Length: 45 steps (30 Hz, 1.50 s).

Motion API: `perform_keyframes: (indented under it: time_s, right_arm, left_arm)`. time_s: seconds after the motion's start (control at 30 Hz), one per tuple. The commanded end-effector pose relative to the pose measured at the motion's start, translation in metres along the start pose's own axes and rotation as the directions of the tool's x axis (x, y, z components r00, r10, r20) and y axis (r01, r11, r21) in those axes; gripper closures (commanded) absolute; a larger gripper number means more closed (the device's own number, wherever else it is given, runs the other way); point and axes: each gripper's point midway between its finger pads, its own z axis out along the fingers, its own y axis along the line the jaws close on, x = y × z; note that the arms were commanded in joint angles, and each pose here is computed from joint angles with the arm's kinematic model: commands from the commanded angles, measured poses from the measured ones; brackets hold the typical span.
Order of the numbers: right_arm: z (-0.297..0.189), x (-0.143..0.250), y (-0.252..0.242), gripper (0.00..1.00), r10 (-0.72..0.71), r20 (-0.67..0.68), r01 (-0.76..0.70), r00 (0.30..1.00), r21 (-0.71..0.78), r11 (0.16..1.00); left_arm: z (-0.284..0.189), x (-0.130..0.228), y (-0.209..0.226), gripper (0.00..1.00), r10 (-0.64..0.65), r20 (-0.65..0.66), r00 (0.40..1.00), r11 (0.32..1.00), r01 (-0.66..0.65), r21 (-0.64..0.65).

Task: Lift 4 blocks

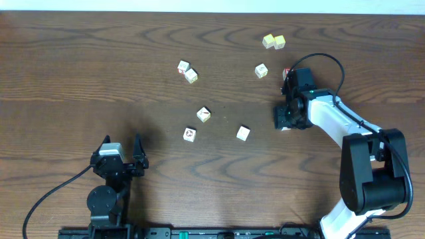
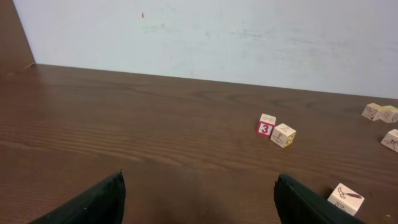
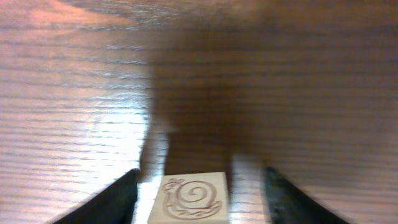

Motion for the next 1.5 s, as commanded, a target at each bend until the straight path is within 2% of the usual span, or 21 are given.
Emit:
perform_keyframes:
  time_s: [0.0, 0.1, 0.27, 0.37, 0.43, 0.63, 0.8, 0.9, 0.97, 1.0, 1.1, 1.23, 1.37, 1.47]
  right_arm:
    - [0.006, 0.013, 0.018, 0.59, -0.012, -0.059, 0.007, 0.998, -0.089, 0.996]
    - [0.005, 0.022, 0.016, 0.73, -0.011, -0.097, 0.003, 0.995, -0.082, 0.997]
    - [0.005, 0.027, 0.018, 0.79, 0.023, -0.119, -0.034, 0.993, -0.091, 0.995]
    - [0.001, 0.035, 0.038, 0.79, 0.058, -0.169, -0.091, 0.984, -0.198, 0.976]
    - [-0.001, 0.039, 0.043, 0.82, 0.087, -0.196, -0.127, 0.977, -0.207, 0.97]
    - [0.0, 0.049, 0.059, 0.78, 0.017, -0.206, -0.057, 0.978, -0.19, 0.98]
    - [0.004, 0.048, 0.051, 0.82, -0.013, -0.157, 0.011, 0.988, -0.014, 1.0]
    - [0.004, 0.044, 0.078, 0.73, -0.045, -0.134, 0.028, 0.99, -0.125, 0.992]
    - [0.003, 0.049, 0.089, 0.78, -0.032, -0.144, 0.013, 0.989, -0.133, 0.991]
    - [0.004, 0.049, 0.093, 0.8, -0.011, -0.142, -0.008, 0.99, -0.133, 0.991]
    - [0.003, 0.044, 0.103, 0.75, -0.016, -0.113, -0.001, 0.993, -0.146, 0.989]
    - [0.005, 0.044, 0.083, 0.75, -0.009, -0.107, 0.004, 0.994, -0.044, 0.999]
    - [0.005, 0.04, 0.072, 0.74, -0.016, -0.097, 0.015, 0.995, -0.015, 1.0]
    - [0.005, 0.038, 0.064, 0.72, -0.013, -0.096, 0.013, 0.995, -0.009, 1.0]
  left_arm:
    - [0.001, 0.015, 0.004, 0.23, 0.002, -0.046, 0.999, 1.0, -0.003, -0.016]
    - [0.001, 0.015, 0.004, 0.23, 0.002, -0.046, 0.999, 1.0, -0.003, -0.016]
    - [0.001, 0.015, 0.004, 0.23, 0.002, -0.046, 0.999, 1.0, -0.003, -0.016]
    - [0.001, 0.015, 0.004, 0.23, 0.002, -0.046, 0.999, 1.0, -0.003, -0.016]
    - [0.001, 0.015, 0.004, 0.23, 0.002, -0.046, 0.999, 1.0, -0.003, -0.016]
    - [0.001, 0.015, 0.004, 0.23, 0.002, -0.046, 0.999, 1.0, -0.003, -0.016]
    - [0.001, 0.015, 0.003, 0.23, 0.002, -0.046, 0.999, 1.0, -0.003, -0.014]
    - [0.001, 0.015, -0.004, 0.23, -0.006, -0.046, 0.999, 1.0, 0.008, 0.027]
    - [0.001, 0.014, -0.005, 0.23, -0.007, -0.044, 0.999, 0.999, 0.009, 0.032]
    - [0.0, 0.014, -0.012, 0.23, -0.025, -0.046, 0.999, 0.997, 0.028, 0.075]
    - [-0.002, 0.013, -0.03, 0.23, -0.104, -0.063, 0.993, 0.979, 0.114, 0.172]
    - [-0.003, 0.014, -0.033, 0.23, -0.231, -0.095, 0.968, 0.953, 0.245, 0.181]
    - [-0.005, 0.006, -0.038, 0.23, -0.235, -0.085, 0.968, 0.946, 0.248, 0.211]
    - [-0.012, -0.02, -0.048, 0.23, -0.23, -0.061, 0.971, 0.934, 0.237, 0.266]
